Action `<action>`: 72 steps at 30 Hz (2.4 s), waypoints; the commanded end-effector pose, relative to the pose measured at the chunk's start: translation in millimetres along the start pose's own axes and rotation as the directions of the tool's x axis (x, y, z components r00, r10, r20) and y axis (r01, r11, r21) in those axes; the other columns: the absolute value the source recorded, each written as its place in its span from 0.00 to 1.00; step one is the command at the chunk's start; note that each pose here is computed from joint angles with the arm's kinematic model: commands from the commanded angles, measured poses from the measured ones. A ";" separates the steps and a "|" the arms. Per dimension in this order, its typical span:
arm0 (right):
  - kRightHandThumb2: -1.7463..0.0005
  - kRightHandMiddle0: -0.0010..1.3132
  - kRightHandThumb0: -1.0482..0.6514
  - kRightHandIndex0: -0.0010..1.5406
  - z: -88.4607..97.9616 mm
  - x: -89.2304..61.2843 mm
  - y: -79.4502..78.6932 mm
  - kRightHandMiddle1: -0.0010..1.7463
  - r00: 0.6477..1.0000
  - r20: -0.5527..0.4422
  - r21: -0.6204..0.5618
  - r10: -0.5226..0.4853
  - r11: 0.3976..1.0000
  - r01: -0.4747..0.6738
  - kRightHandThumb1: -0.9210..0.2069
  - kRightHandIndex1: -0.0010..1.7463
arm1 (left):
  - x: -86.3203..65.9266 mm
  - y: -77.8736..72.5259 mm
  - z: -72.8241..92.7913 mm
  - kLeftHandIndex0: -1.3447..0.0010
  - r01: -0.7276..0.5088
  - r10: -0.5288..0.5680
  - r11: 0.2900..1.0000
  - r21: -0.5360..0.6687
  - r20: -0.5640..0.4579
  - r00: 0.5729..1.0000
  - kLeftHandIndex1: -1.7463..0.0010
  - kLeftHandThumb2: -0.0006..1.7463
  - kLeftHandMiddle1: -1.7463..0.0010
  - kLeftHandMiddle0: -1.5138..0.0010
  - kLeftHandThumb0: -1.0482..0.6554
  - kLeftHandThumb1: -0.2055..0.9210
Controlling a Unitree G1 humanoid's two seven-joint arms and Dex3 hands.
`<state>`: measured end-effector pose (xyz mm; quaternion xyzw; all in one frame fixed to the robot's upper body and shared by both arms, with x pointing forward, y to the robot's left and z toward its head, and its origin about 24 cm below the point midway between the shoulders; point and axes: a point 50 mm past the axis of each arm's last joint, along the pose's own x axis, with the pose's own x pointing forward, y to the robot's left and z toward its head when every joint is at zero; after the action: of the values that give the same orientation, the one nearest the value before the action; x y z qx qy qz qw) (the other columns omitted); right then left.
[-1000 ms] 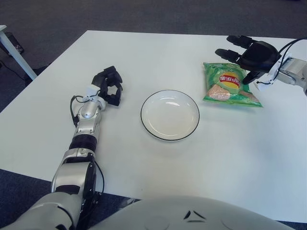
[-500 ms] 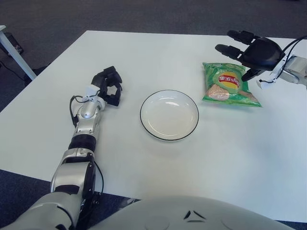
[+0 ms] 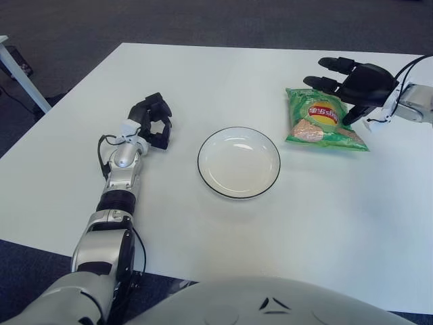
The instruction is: Put the snack into the plate.
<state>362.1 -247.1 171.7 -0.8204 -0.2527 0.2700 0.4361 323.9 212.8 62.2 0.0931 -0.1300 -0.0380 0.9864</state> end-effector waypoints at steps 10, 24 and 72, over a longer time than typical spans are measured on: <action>0.93 0.00 0.00 0.00 13.6 11.7 5.1 0.00 0.993 0.087 0.013 0.074 0.997 -0.075 0.07 0.00 | -53.7 -18.9 -50.2 0.42 0.015 -0.023 0.999 -0.037 -0.215 0.976 0.00 1.00 0.00 0.48 0.61 0.12; 0.94 0.02 0.03 0.00 24.7 15.8 19.8 0.01 0.975 0.122 0.049 0.186 0.980 -0.193 0.11 0.00 | -53.8 -19.2 -48.7 0.42 0.027 -0.035 0.999 -0.042 -0.208 0.978 0.00 1.00 0.00 0.48 0.61 0.12; 0.09 0.47 0.62 0.57 18.7 19.4 12.5 1.00 0.994 -0.026 0.456 0.108 0.886 -0.084 0.79 0.89 | -50.2 -26.0 -48.4 0.42 0.035 -0.042 0.999 -0.039 -0.202 0.978 0.00 1.00 0.00 0.48 0.61 0.12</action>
<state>371.8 -232.0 158.4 -0.7266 -0.1361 0.2931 0.6064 322.3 206.1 64.6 0.1043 -0.1428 -0.0487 0.9830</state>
